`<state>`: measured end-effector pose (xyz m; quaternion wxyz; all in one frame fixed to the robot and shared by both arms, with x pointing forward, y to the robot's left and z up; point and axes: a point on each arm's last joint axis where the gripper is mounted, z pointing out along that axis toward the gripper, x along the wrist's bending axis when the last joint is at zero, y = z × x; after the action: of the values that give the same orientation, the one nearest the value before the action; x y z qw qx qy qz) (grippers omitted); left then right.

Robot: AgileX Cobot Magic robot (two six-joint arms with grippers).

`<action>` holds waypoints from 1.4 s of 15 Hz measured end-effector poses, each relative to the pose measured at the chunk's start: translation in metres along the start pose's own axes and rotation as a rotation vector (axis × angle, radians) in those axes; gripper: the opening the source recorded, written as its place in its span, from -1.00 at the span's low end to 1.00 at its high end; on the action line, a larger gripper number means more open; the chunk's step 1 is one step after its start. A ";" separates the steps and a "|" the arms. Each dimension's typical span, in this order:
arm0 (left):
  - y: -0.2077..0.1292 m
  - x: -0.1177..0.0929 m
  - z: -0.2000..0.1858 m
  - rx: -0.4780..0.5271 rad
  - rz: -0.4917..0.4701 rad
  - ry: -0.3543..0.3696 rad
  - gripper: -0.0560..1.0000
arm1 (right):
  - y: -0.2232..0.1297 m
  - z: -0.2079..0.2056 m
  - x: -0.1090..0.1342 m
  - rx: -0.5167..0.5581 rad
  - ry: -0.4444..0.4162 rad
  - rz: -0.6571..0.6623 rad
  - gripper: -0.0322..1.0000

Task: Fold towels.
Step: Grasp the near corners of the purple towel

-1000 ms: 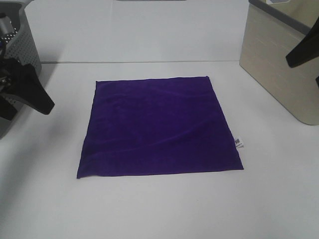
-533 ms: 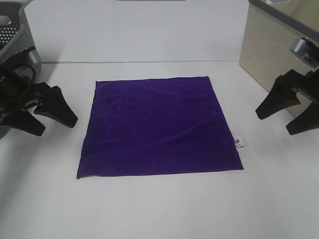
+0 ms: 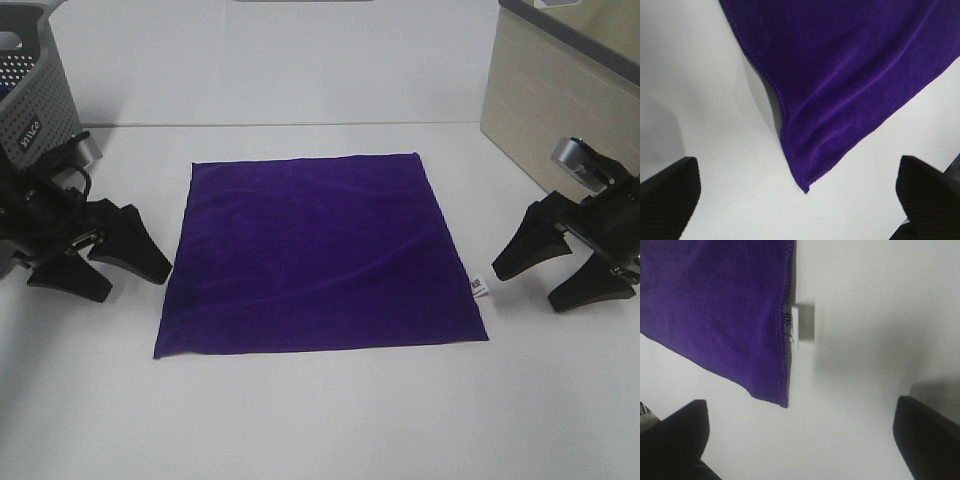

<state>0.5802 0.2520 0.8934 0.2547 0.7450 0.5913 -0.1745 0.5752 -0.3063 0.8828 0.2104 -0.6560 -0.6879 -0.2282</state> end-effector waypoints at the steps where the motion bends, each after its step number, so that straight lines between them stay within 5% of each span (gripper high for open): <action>1: -0.006 0.003 0.005 0.006 -0.005 0.003 0.98 | 0.000 0.001 -0.001 -0.002 -0.001 0.000 0.93; 9: -0.016 0.024 0.017 -0.007 -0.156 -0.115 0.96 | 0.005 0.000 -0.004 -0.051 -0.043 -0.001 0.93; 19: -0.017 0.024 0.019 0.001 -0.179 -0.128 0.94 | 0.005 0.002 -0.004 -0.050 -0.044 0.012 0.93; 21: -0.017 0.018 0.024 0.017 -0.174 -0.125 0.92 | 0.004 0.020 0.003 -0.004 0.020 0.057 0.92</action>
<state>0.5693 0.2551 0.8613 0.2687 0.6804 0.6353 -0.2473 0.5797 -0.2921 0.8691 0.2226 -0.6735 -0.6663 -0.2301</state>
